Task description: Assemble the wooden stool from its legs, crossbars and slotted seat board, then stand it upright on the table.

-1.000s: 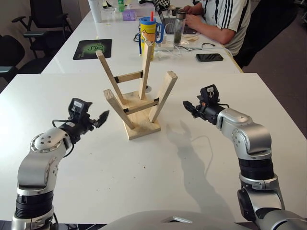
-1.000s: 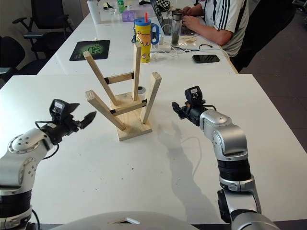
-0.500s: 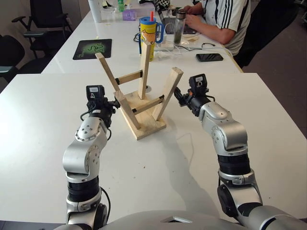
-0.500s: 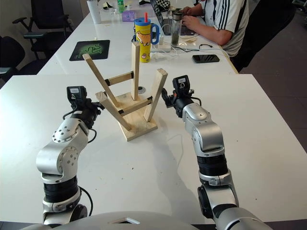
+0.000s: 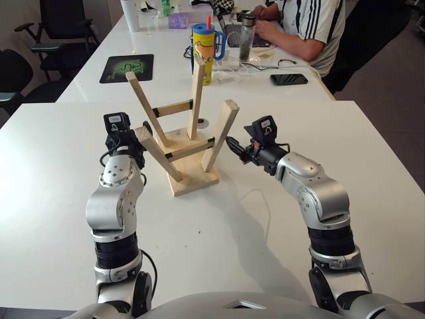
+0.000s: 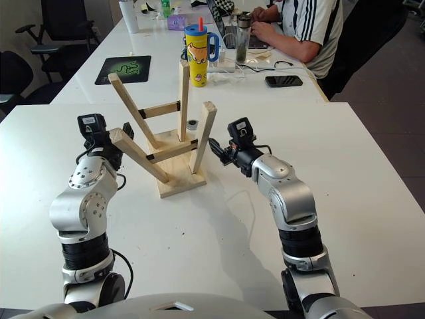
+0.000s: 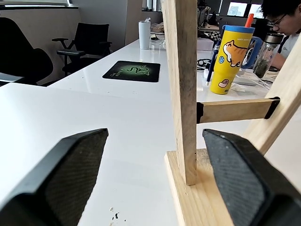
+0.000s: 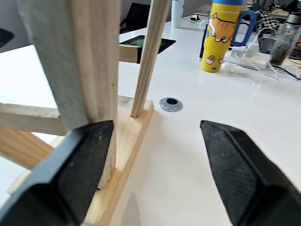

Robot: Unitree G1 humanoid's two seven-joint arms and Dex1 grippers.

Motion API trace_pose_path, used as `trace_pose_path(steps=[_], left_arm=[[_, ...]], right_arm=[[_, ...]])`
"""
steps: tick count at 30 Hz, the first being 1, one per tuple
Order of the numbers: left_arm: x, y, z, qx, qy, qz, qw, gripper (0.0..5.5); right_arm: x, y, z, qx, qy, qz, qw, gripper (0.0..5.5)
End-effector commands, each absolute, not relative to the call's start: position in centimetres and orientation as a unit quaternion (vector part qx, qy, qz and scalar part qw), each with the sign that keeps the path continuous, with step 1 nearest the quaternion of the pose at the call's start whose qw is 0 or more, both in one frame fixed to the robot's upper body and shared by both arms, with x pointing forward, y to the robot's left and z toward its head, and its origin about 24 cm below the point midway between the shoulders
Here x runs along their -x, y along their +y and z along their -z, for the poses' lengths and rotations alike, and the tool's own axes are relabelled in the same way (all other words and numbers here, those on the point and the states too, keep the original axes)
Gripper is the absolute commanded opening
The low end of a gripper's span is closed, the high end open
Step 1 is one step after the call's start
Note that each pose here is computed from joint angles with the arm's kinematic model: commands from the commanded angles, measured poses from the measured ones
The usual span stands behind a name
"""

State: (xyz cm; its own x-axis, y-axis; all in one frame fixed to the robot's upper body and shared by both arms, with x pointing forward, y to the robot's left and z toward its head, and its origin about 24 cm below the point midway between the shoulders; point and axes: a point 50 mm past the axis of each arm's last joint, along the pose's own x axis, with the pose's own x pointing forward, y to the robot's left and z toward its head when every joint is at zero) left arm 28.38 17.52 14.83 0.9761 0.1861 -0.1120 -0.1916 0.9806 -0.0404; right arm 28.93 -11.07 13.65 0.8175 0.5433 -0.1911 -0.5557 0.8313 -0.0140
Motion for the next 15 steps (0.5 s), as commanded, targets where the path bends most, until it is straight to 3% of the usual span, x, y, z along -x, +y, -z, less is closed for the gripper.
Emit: trace_pose_path(steps=[1, 4, 7, 11, 15], left_arm=[[-28.7, 18.1, -15.2, 0.019, 0.045, -0.109, 0.993, 3.71], [-28.8, 17.9, -15.2, 0.019, 0.043, -0.11, 0.993, 3.71], [-28.8, 17.8, -15.1, 0.02, 0.043, -0.11, 0.993, 3.71], [-29.0, 17.8, -15.2, 0.02, 0.041, -0.111, 0.993, 3.71], [-29.1, 17.8, -15.4, 0.019, 0.038, -0.11, 0.993, 3.71]], right_arm=[[-31.7, -14.8, -14.4, 0.004, 0.088, -0.165, 0.982, 3.43], [-33.9, -17.2, -17.2, -0.071, 0.025, -0.095, 0.993, 3.43], [-34.2, -16.9, -21.9, -0.199, -0.078, -0.135, 0.967, 3.43], [-34.1, -16.0, -25.4, -0.45, -0.113, -0.221, 0.858, 3.43], [-34.1, -15.2, -27.3, -0.555, -0.122, -0.271, 0.777, 3.43]])
